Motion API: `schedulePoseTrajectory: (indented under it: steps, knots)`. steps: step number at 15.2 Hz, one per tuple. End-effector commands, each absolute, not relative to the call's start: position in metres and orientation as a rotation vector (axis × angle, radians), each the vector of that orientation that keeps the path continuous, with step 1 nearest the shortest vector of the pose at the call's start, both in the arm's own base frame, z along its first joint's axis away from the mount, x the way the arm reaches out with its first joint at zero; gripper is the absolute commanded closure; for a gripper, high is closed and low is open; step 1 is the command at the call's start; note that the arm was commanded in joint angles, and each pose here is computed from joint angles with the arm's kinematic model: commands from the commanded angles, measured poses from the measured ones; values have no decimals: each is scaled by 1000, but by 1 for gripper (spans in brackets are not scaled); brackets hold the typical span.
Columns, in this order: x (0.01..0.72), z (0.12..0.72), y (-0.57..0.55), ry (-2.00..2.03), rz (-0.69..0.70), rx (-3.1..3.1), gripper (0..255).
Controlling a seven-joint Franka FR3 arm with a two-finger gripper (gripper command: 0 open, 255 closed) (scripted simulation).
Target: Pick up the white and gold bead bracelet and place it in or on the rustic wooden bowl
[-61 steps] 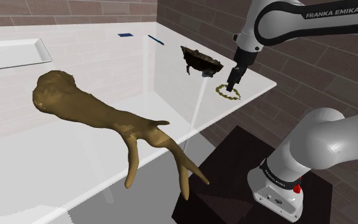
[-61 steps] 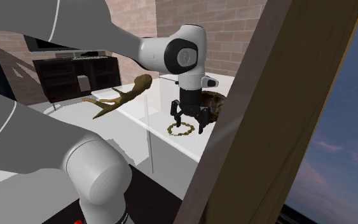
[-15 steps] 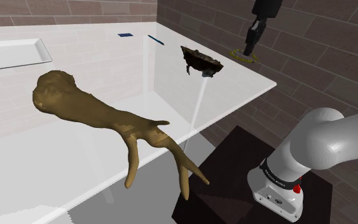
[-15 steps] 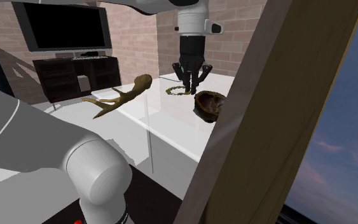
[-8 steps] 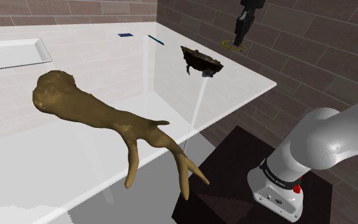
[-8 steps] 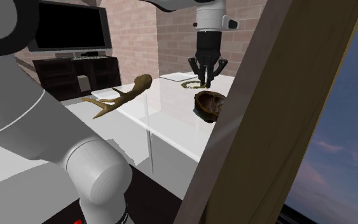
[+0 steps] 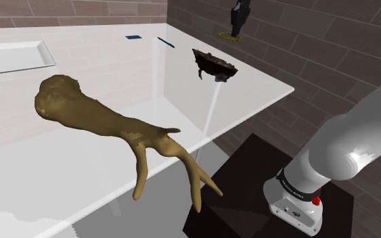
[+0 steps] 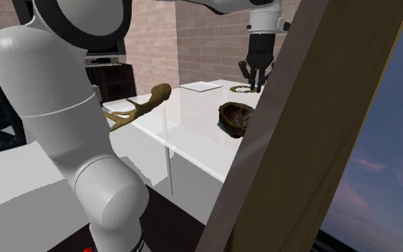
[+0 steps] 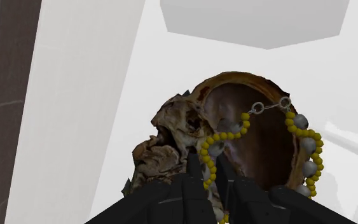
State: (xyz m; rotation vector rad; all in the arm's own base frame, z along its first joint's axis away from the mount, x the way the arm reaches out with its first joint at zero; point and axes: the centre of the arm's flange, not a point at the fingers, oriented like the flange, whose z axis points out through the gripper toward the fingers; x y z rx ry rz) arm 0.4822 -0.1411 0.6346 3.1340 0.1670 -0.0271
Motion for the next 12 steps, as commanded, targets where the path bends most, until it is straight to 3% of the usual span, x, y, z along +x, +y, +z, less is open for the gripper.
schedulePoseTrajectory:
  steps: [1,5,12]
  knots:
    - [507,635,-151,167,-27,3133,255]
    - [557,637,-169,167,-27,3133,255]
    - [558,606,-170,167,-27,3133,255]
